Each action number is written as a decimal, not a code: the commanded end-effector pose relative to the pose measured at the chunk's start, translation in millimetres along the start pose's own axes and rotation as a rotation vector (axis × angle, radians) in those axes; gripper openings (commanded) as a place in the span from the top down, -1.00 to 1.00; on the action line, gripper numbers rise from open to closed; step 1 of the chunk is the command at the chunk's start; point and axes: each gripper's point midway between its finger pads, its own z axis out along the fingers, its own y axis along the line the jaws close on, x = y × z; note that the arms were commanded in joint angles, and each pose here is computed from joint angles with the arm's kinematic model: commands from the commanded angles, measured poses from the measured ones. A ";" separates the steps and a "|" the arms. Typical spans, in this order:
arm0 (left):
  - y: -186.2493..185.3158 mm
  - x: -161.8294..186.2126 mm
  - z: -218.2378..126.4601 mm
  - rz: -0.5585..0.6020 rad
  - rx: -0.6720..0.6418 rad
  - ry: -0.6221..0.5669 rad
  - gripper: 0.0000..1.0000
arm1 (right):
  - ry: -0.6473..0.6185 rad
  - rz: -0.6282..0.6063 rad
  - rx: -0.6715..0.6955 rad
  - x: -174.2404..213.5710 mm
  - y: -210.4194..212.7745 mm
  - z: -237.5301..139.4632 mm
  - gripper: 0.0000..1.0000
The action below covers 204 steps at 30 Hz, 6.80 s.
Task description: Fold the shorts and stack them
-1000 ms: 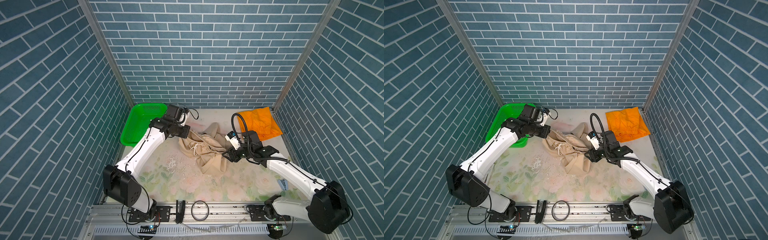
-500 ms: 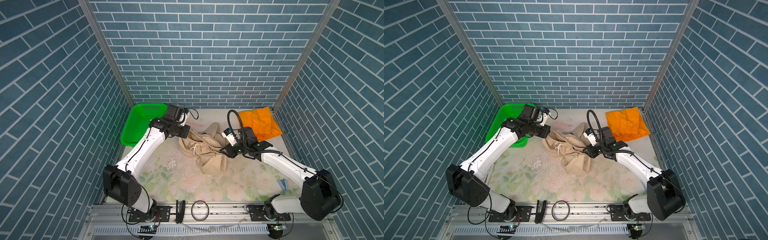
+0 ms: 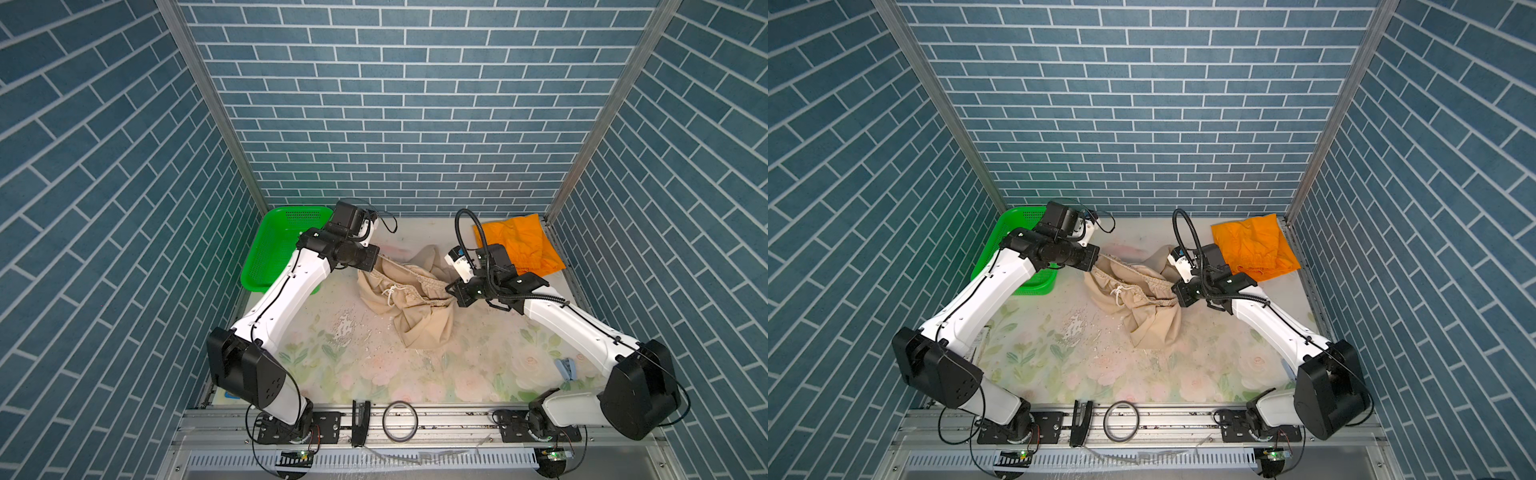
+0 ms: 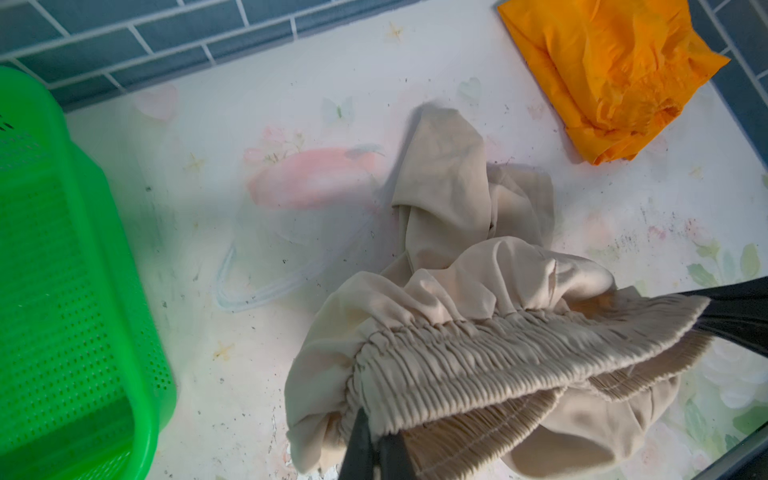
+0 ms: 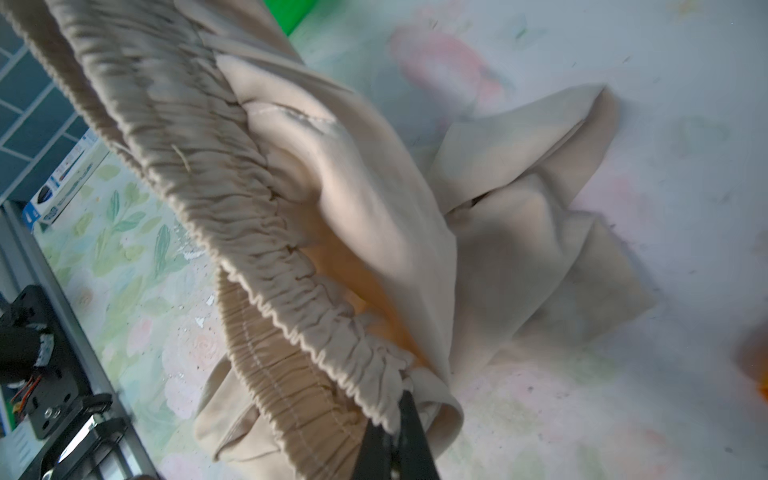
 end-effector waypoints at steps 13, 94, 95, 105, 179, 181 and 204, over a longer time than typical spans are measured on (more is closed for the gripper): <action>-11.4 -42.8 -203.9 0.141 -0.065 -0.294 1.00 | -0.321 -0.249 0.120 -112.0 54.0 -230.7 1.00; 86.6 -73.5 25.7 -0.070 -0.164 -0.078 -0.99 | 0.010 0.272 0.235 -45.0 -51.0 6.3 -0.56; 85.1 -64.7 16.7 -0.084 -0.168 -0.085 -0.99 | 0.035 0.284 0.243 -24.8 -33.6 7.8 -0.56; 78.3 -3.3 -33.3 -0.172 -0.195 -0.168 -0.99 | 0.195 0.322 0.320 95.0 67.0 47.0 -0.60; 103.8 19.3 272.9 0.154 -0.080 0.386 0.50 | 0.449 0.378 0.463 223.1 2.2 27.9 1.00; 113.5 29.1 268.8 0.119 -0.109 0.416 0.89 | 0.452 0.382 0.462 222.2 -0.2 30.4 1.00; 154.4 97.5 177.4 -0.356 -0.208 0.312 0.36 | 0.452 0.321 0.410 116.1 -68.2 59.1 0.35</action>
